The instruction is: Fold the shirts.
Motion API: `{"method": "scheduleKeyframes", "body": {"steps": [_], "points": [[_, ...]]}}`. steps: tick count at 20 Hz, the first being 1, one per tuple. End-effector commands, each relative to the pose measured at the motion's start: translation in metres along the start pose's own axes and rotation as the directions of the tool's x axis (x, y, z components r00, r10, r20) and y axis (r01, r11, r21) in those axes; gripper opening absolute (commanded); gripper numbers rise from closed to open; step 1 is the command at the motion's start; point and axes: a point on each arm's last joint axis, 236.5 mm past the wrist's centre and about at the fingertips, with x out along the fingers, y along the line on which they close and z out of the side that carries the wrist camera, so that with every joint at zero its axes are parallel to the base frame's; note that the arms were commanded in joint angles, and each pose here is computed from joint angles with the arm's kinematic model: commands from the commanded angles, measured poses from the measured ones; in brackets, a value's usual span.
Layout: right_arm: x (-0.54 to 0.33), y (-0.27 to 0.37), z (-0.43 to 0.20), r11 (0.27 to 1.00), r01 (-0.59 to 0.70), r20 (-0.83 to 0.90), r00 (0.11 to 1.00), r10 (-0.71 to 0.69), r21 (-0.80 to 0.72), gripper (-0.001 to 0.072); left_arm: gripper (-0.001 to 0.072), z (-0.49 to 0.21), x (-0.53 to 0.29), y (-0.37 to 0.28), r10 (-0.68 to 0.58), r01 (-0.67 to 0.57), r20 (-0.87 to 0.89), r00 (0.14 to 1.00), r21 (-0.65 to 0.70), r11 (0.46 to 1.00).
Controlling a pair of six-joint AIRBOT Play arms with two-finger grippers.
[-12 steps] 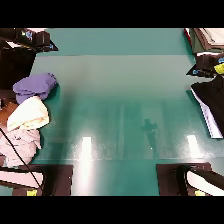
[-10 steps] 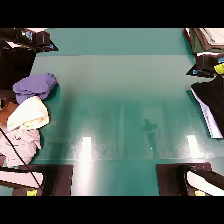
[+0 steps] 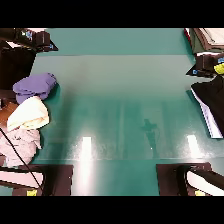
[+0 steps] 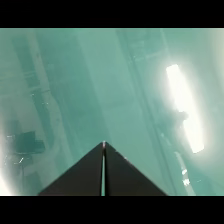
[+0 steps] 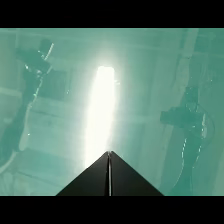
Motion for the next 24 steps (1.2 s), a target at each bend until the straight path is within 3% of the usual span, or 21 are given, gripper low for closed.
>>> {"method": "scheduleKeyframes", "body": {"steps": [1, 4, 5, 6, 8, 10, 15, 20, 22, 23, 24], "points": [[0.000, 0.001, 0.001, 1.000, -0.001, 0.005, 1.000, 0.001, -0.001, 0.0016, 0.0024, 0.003, 0.000, 0.001, 0.003, -0.003, 0.011, 1.000, 0.001, 1.000], [0.000, 0.001, 0.001, 1.000, -0.001, 0.006, 1.000, 0.001, -0.001, 0.0016, 0.0035, 0.012, 0.000, 0.015, 0.060, -0.061, 0.051, 0.997, 0.019, 0.998], [0.000, 0.001, 0.001, 1.000, -0.001, 0.006, 1.000, 0.001, -0.001, 0.0016, 0.0317, 0.005, 0.002, 0.034, 0.134, -0.135, 0.026, 0.991, 0.021, 0.991], [0.000, 0.001, 0.001, 1.000, -0.001, 0.006, 1.000, 0.001, -0.001, 0.0016, 0.0486, -0.007, 0.006, 0.060, 0.224, -0.224, -0.015, 0.975, -0.006, 0.975], [0.000, 0.001, 0.003, 1.000, -0.001, 0.014, 1.000, 0.001, 0.000, 0.0016, 0.0491, -0.047, 0.017, 0.120, 0.409, -0.414, -0.149, 0.901, -0.006, 0.910], [0.000, 0.001, 0.005, 1.000, -0.001, 0.021, 1.000, 0.001, 0.000, 0.0016, 0.0491, -0.088, 0.032, 0.164, 0.513, -0.525, -0.257, 0.819, 0.025, 0.851], [0.000, 0.001, 0.006, 1.000, -0.001, 0.026, 1.000, 0.001, 0.000, 0.0016, 0.0492, -0.153, 0.082, 0.206, 0.524, -0.554, -0.358, 0.773, 0.022, 0.832], [0.000, 0.001, 0.006, 1.000, -0.001, 0.027, 1.000, 0.001, 0.001, 0.0016, 0.0473, -0.151, 0.084, 0.216, 0.557, -0.582, -0.328, 0.763, 0.027, 0.813], [0.000, 0.001, 0.006, 1.000, -0.001, 0.028, 1.000, 0.001, 0.001, 0.0016, 0.0096, -0.152, 0.084, 0.216, 0.557, -0.582, -0.331, 0.762, 0.028, 0.812], [0.000, 0.001, 0.006, 1.000, -0.001, 0.028, 1.000, 0.001, 0.001, 0.0016, 0.0024, -0.154, 0.083, 0.215, 0.554, -0.581, -0.340, 0.760, 0.025, 0.813], [0.000, 0.001, 0.006, 1.000, -0.001, 0.028, 1.000, 0.001, 0.001, 0.0016, 0.0024, -0.156, 0.082, 0.214, 0.549, -0.580, -0.351, 0.758, 0.023, 0.815]]}}
